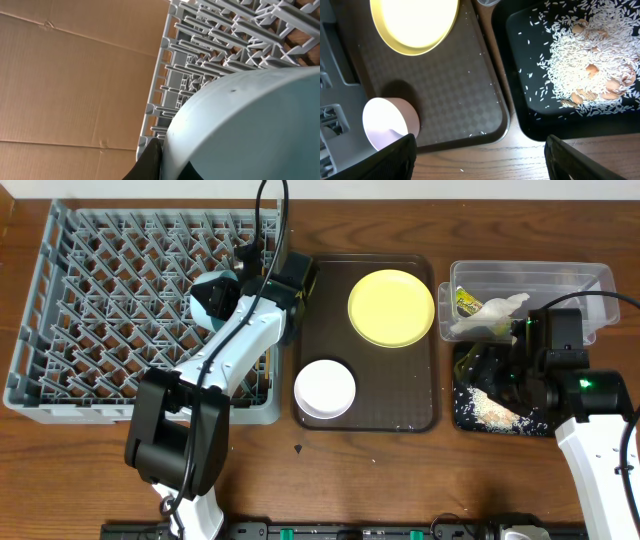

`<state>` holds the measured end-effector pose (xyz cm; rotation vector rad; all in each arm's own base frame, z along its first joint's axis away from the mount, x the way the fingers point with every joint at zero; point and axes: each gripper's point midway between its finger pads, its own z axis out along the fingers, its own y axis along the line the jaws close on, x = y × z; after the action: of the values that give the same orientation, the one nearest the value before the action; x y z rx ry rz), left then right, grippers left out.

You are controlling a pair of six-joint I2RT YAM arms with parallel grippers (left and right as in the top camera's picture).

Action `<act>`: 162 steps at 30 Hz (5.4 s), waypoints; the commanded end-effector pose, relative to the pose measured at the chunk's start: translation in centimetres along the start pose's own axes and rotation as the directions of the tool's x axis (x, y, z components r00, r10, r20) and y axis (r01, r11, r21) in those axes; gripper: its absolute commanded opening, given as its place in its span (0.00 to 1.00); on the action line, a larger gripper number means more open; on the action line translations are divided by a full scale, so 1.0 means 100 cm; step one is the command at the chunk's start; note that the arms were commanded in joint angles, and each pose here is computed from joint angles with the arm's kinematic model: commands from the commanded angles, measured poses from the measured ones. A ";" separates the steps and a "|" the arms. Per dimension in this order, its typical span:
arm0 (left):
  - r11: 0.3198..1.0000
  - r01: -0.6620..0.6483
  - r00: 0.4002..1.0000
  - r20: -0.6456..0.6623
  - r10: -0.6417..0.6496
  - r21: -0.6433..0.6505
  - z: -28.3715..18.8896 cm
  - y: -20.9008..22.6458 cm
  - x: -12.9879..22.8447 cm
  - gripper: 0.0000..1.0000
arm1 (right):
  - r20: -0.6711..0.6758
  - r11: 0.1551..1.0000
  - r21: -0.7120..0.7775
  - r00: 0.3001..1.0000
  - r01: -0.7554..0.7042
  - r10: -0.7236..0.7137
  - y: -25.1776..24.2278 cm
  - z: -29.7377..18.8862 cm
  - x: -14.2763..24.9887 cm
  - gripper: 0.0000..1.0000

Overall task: Sort waste into correct bins and load items into the dishwasher
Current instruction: 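Carry the light-blue bowl to the dish rack and set it upright, then move the left gripper to the pink bowl and grasp its rim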

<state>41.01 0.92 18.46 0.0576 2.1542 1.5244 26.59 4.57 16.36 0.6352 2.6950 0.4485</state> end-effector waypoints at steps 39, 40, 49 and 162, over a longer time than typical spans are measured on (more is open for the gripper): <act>0.996 0.088 0.996 0.028 -0.088 -0.025 -0.009 -0.008 0.003 0.07 | 0.008 1.000 0.005 1.000 0.004 -0.004 -0.001 -0.003 -0.003 0.81; 0.994 0.103 0.994 0.026 -0.102 -0.020 -0.009 -0.009 0.003 0.08 | 0.008 1.000 0.005 1.000 0.004 -0.004 -0.001 -0.003 -0.003 0.81; 0.994 0.111 0.994 0.020 -0.110 -0.016 -0.007 -0.016 0.005 0.07 | 0.005 1.000 0.006 1.000 0.003 -0.004 -0.001 -0.003 -0.002 0.82; 0.510 0.163 0.980 -0.200 0.018 0.845 -0.207 -0.119 0.068 0.55 | 0.016 1.000 -0.001 1.000 0.005 -0.005 0.000 -0.003 -0.005 0.85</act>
<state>30.21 -19.82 13.04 0.2728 2.7260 0.2587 26.60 4.57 16.36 0.6351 2.6946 0.4486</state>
